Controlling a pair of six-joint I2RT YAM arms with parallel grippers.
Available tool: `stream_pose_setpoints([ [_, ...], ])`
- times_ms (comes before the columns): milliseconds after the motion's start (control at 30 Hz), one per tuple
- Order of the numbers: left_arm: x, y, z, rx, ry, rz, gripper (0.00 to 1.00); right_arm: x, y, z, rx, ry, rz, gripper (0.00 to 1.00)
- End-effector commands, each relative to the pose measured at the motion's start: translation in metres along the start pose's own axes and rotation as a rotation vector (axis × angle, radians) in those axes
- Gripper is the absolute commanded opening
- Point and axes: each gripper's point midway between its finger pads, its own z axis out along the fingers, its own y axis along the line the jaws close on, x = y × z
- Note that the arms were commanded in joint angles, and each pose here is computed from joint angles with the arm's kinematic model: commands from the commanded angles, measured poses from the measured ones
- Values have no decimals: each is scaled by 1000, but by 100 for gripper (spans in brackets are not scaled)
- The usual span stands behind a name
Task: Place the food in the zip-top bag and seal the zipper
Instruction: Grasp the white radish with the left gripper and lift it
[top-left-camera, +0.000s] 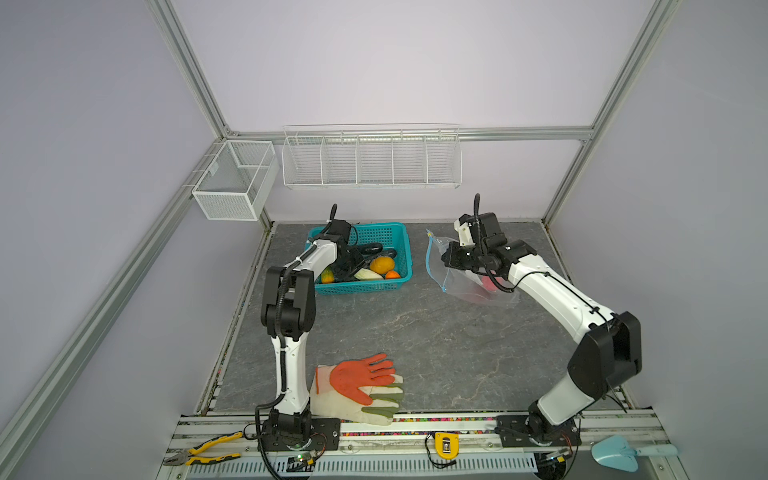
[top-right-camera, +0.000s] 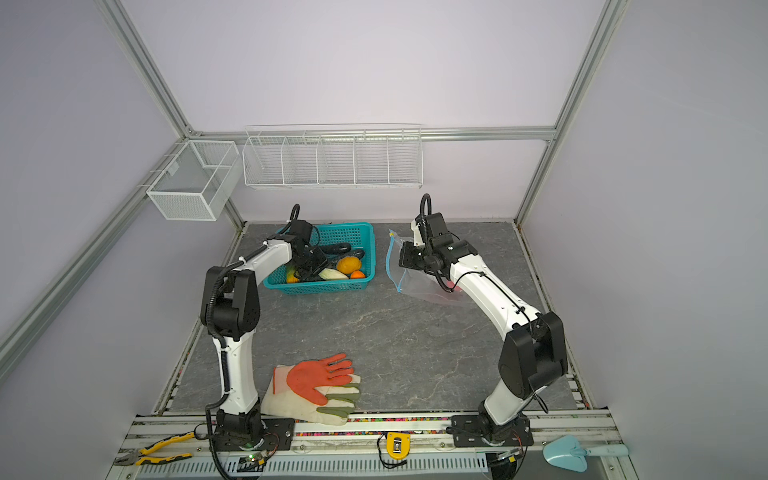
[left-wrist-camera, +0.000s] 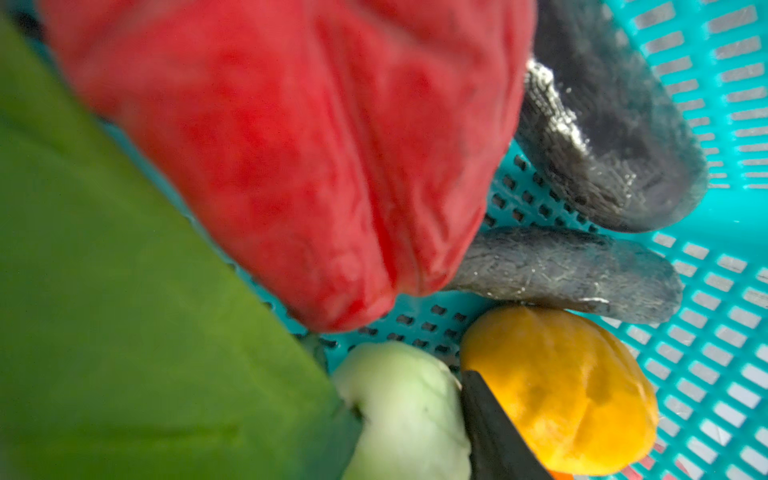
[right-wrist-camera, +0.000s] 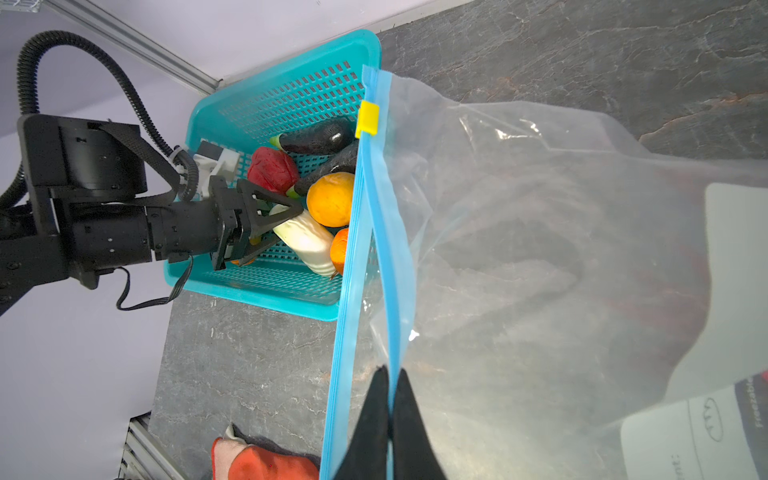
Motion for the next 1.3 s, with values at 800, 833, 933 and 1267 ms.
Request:
stream_pose_setpoints([
  [800, -9, -40, -63, 109, -81, 21, 34, -6, 3, -4, -11, -16, -2, 6],
  [833, -9, -41, -66, 115, -87, 23, 34, -6, 4, -5, -12, -17, -4, 6],
  [933, -11, -46, -76, 129, -109, 28, 34, -8, 4, -4, -12, -18, -4, 6],
  [1267, -10, -57, -99, 163, -147, 37, 33, -6, 3, -2, -7, -10, 1, 6],
])
